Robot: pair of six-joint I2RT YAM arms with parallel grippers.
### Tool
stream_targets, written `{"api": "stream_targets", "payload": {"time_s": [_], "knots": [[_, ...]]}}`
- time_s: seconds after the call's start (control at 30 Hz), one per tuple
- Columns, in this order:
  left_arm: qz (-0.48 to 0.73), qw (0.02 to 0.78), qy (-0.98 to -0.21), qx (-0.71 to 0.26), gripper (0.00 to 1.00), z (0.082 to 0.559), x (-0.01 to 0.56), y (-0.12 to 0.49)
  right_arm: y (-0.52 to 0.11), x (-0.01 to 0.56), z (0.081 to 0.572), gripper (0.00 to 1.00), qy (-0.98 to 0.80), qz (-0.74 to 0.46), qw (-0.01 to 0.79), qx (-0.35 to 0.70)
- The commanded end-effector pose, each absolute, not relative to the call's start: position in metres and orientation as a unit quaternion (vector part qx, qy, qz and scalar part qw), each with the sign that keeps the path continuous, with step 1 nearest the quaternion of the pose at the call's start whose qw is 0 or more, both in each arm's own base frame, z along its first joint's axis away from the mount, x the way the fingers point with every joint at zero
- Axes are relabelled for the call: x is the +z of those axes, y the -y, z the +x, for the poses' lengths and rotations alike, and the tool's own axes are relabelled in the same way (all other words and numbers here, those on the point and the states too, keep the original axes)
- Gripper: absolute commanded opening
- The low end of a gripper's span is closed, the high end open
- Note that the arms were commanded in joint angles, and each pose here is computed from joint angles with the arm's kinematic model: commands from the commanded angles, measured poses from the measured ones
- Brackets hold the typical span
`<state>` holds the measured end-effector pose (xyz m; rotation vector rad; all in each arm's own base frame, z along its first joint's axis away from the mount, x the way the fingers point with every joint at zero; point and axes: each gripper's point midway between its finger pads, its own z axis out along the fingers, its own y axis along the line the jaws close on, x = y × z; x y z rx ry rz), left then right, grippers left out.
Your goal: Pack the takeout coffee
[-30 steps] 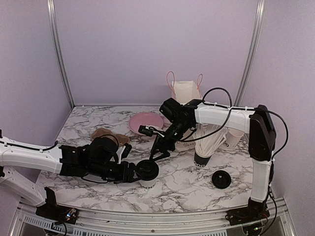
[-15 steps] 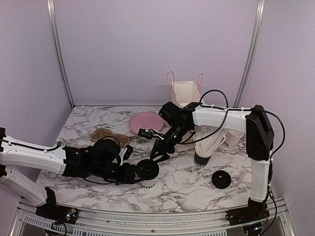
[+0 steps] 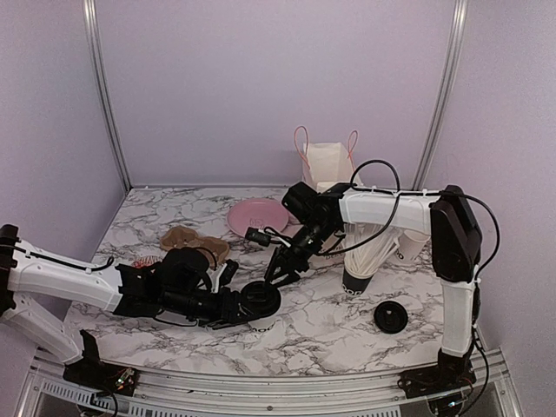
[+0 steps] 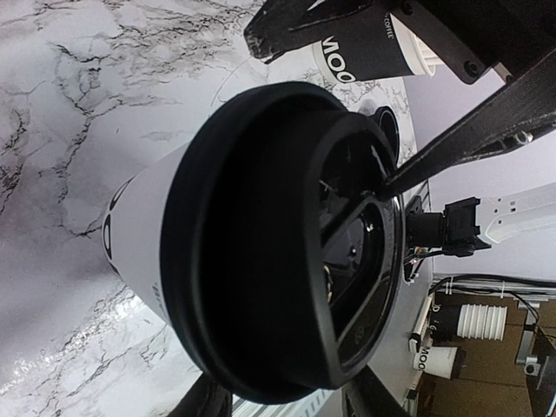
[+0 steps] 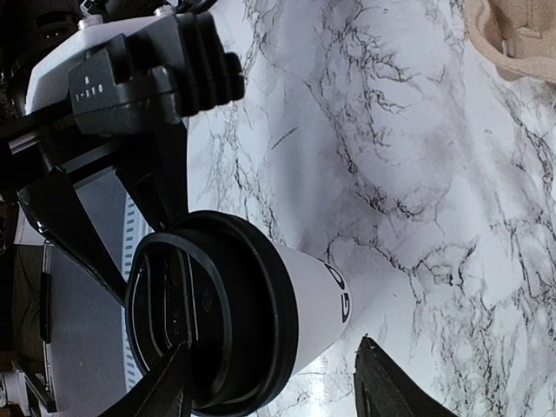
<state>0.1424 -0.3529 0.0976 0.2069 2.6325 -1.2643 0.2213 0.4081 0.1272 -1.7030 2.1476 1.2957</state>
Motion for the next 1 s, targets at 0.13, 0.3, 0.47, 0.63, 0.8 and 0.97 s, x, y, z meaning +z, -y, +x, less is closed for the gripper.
{"api": "stream_targets", "payload": {"time_s": [0.13,0.3,0.47,0.63,0.8,0.97], "knots": [[0.095,0.142,-0.931,-0.323,0.51,0.155,0.086,0.317,-0.406,0.132,0.222,0.64,-0.71,-0.561,0.048,0.423],[0.135,0.168,-0.907,-0.362,0.6,0.158,0.135,0.336,-0.4,0.168,0.237,0.7,-0.702,-0.568,0.095,0.42],[0.177,0.176,-0.9,-0.357,0.63,0.157,0.166,0.339,-0.389,0.195,0.244,0.72,-0.693,-0.579,0.135,0.408],[0.251,0.234,-0.892,-0.296,0.69,0.169,0.197,0.335,-0.374,0.24,0.233,0.74,-0.66,-0.613,0.189,0.39],[0.337,0.288,-0.872,-0.206,0.94,0.187,0.208,0.334,-0.344,0.303,0.25,0.75,-0.64,-0.607,0.334,0.333],[0.406,0.282,-0.852,-0.172,0.99,0.184,0.198,0.35,-0.293,0.337,0.3,0.98,-0.668,-0.505,0.475,0.27]]}}
